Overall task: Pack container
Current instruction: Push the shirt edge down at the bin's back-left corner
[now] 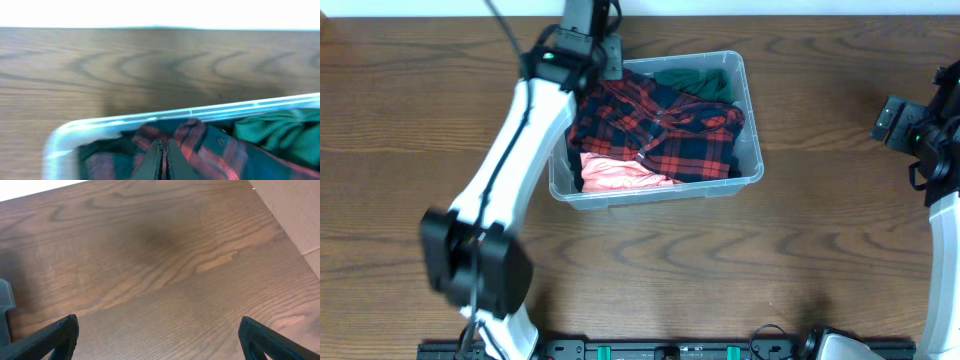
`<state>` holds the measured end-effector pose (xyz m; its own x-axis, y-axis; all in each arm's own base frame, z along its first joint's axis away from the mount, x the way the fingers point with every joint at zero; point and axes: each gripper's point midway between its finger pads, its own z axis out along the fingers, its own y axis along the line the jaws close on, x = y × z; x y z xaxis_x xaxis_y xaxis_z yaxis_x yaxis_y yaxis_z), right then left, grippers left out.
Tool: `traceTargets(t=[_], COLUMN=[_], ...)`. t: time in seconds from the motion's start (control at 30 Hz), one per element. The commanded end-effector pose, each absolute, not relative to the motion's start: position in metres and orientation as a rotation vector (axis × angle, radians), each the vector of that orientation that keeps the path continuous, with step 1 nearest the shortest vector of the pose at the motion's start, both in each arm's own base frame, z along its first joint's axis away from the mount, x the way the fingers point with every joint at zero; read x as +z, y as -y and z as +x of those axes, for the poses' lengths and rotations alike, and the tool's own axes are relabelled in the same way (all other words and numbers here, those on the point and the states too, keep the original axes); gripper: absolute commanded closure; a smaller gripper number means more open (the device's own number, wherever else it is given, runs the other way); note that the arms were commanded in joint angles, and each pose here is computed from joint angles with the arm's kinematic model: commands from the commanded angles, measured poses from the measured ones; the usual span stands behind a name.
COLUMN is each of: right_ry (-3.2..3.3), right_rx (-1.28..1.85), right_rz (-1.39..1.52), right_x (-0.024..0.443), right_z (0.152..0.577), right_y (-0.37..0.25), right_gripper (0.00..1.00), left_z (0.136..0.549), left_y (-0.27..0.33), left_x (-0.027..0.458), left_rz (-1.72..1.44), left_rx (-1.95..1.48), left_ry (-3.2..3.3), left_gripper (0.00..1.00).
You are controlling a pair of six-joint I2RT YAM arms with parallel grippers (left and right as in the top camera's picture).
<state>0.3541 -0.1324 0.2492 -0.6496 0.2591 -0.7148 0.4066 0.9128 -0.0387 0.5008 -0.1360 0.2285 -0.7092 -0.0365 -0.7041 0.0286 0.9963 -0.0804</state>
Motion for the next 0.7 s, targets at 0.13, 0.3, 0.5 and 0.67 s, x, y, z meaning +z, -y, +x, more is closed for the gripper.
traceTargets(t=[0.13,0.3,0.5,0.67], right_ry=[-2.31,-2.31,-2.31,-2.31], right_rx=[-0.249,-0.249,-0.249,-0.249], right_rz=[0.482,0.482,0.482,0.482], right_x=[0.249,0.249,0.249,0.249], right_z=[0.354,0.354,0.354,0.354], right_y=[0.133,0.133,0.133,0.133], right_gripper=[0.01,0.01,0.01,0.01], left_z=[0.471,0.442,0.415,0.399], left_y=[0.08,0.048,0.016,0.011], left_x=[0.227,0.202,0.187,0.179], left_rz=[-0.119,-0.256,-0.353,-0.493], left_rx=[0.174,0.196,0.244,0.15], left_ry=[-2.438,-2.6,-2.726,-2.798], left_gripper=[0.94,0.93,0.89,0.88])
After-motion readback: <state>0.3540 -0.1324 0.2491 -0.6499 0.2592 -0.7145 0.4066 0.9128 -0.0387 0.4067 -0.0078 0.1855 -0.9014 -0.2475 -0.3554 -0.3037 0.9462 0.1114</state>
